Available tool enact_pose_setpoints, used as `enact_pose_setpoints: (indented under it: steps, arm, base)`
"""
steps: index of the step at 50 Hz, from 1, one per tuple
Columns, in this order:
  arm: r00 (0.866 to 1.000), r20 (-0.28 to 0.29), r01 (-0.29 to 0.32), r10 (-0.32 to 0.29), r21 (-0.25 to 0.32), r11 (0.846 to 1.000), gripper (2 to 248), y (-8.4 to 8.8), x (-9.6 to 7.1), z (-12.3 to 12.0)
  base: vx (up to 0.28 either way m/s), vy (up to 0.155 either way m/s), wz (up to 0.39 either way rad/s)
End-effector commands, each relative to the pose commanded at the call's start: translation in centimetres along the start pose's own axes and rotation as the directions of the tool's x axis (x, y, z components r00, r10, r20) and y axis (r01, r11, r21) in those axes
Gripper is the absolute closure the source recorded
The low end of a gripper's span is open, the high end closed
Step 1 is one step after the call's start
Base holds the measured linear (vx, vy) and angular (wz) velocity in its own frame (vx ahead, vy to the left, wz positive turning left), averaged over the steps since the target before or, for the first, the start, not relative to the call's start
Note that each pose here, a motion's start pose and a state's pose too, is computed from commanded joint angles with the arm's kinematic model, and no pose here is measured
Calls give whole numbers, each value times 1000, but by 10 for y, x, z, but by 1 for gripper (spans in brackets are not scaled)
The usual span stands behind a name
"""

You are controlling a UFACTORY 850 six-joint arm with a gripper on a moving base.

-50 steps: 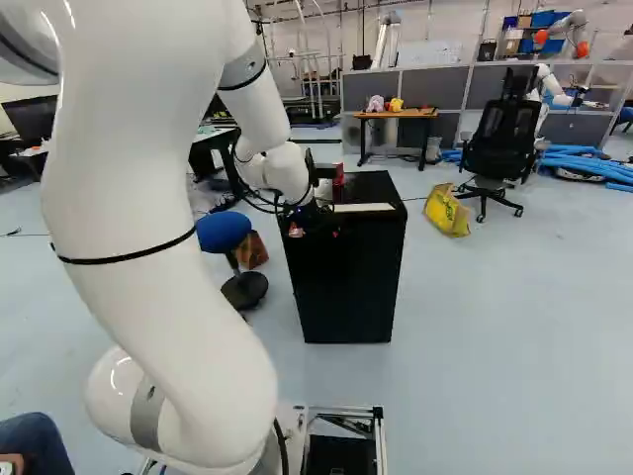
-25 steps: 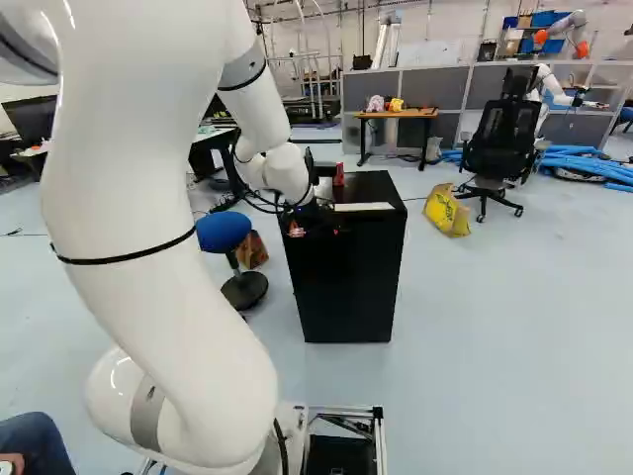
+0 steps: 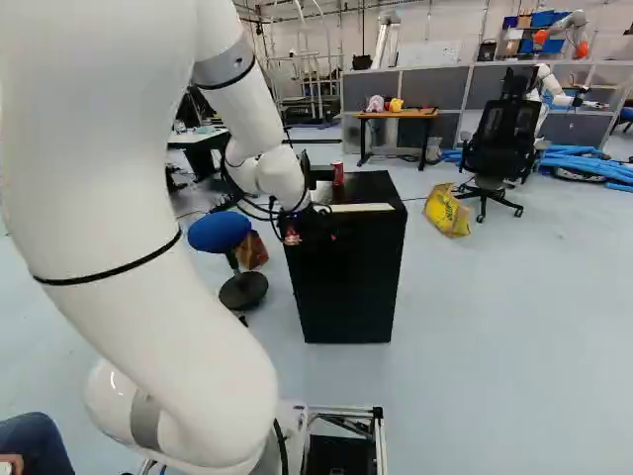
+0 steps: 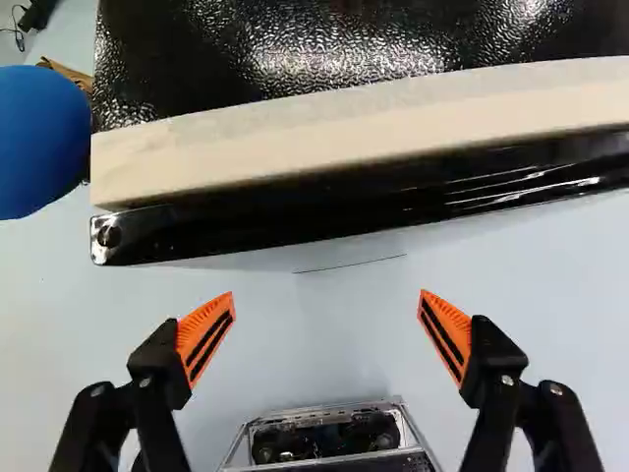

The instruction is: Grab a drink from the fridge

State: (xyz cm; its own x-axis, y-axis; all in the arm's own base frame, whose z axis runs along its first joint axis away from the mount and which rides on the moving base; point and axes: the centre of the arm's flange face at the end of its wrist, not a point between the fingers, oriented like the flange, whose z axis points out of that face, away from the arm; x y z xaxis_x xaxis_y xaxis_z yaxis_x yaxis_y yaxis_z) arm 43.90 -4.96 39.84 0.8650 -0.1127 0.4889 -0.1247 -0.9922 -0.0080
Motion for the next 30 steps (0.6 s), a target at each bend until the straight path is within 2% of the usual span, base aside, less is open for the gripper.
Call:
enact_pose_setpoints:
  steps: [7, 13, 22, 30]
  arm:
    - [1000, -7, 1, -1, 0, 1000, 3, 0, -12, -7]
    - [999, -35, 1, -1, 1, 1000, 3, 0, -20, -13]
    - [994, -107, 3, -2, 1, 1000, 3, -1, -30, -22]
    - [982, -186, 1, -1, 1, 1000, 3, 0, -37, -31]
  base:
    - [0, 0, 0]
    - [0, 0, 0]
    - [0, 0, 0]
    - [0, 0, 0]
